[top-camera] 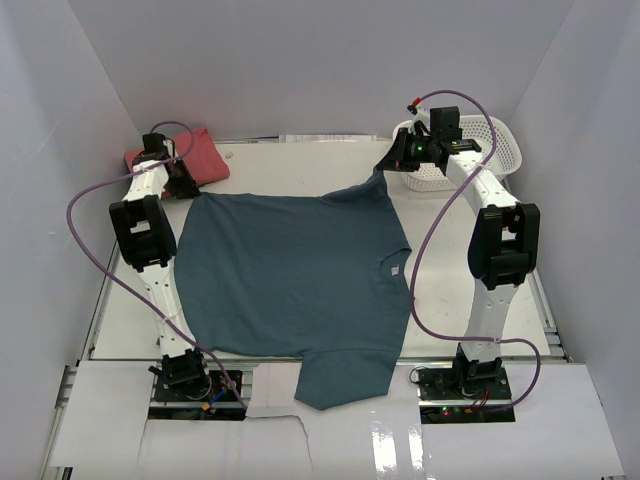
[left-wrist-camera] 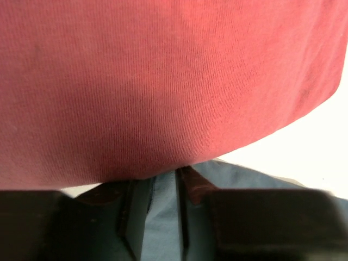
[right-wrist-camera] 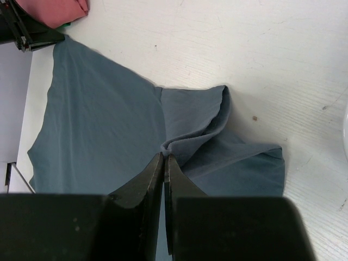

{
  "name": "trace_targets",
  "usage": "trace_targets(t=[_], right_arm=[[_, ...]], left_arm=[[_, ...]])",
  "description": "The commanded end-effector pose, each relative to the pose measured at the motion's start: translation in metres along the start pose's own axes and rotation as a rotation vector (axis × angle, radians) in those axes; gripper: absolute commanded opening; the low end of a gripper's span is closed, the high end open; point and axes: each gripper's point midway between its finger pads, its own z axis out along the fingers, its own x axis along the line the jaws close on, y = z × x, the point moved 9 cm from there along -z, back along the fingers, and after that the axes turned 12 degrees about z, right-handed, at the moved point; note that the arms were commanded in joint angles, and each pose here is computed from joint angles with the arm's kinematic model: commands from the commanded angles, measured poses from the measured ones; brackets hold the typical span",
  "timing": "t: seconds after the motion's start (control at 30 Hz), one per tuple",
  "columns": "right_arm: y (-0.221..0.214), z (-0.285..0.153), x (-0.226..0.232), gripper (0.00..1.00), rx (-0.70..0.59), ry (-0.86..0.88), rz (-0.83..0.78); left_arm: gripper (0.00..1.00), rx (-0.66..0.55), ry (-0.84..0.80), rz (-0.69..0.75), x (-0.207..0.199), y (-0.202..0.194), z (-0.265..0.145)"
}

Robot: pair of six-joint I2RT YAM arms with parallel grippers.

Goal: Fold and stack the t-shirts
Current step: Grap the side of the flattened tshirt furthest away from the robot with both arms

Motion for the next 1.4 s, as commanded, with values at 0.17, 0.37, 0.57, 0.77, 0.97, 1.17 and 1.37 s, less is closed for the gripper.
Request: trace_targets(t=[0.17,0.37,0.57,0.77,0.97,1.17,1.37], right_arm=[[0.005,-0.001,0.005,0.08,-0.005,0.023,-0.004],[0.006,-0.001,0.006,0.08,-0.004,0.027,0.001],[0.005,-0.003,0.007,0.08,-0.008,0.020,-0.001],[0.006,-0.009,0.012,0.08,-0.019,0.026,-0.011],[0.009,-0.016,0.018,0.08,-0.034,0.031,-0.021],[0.009,-0.020,0.019,0.08,-0.035,0.035,-0.023],[0.008,-0.022,0.019,0.08,-0.033,0.034,-0.027]], left_arm=[[0.11,0.166,0.040,0.022,-0.002,-0.040,0.024],[0.00,0.125,0.042,0.022,-0.007,-0.029,0.008],[0.00,0.044,0.007,0.026,-0.019,-0.005,-0.025],[0.00,-0.001,-0.004,0.046,-0.031,0.001,-0.053],[0.00,-0.014,-0.010,0.057,-0.036,0.002,-0.063],[0.00,-0.052,0.036,0.065,-0.034,0.011,-0.070],[0.00,-0.045,0.080,0.083,-0.028,0.018,-0.057]])
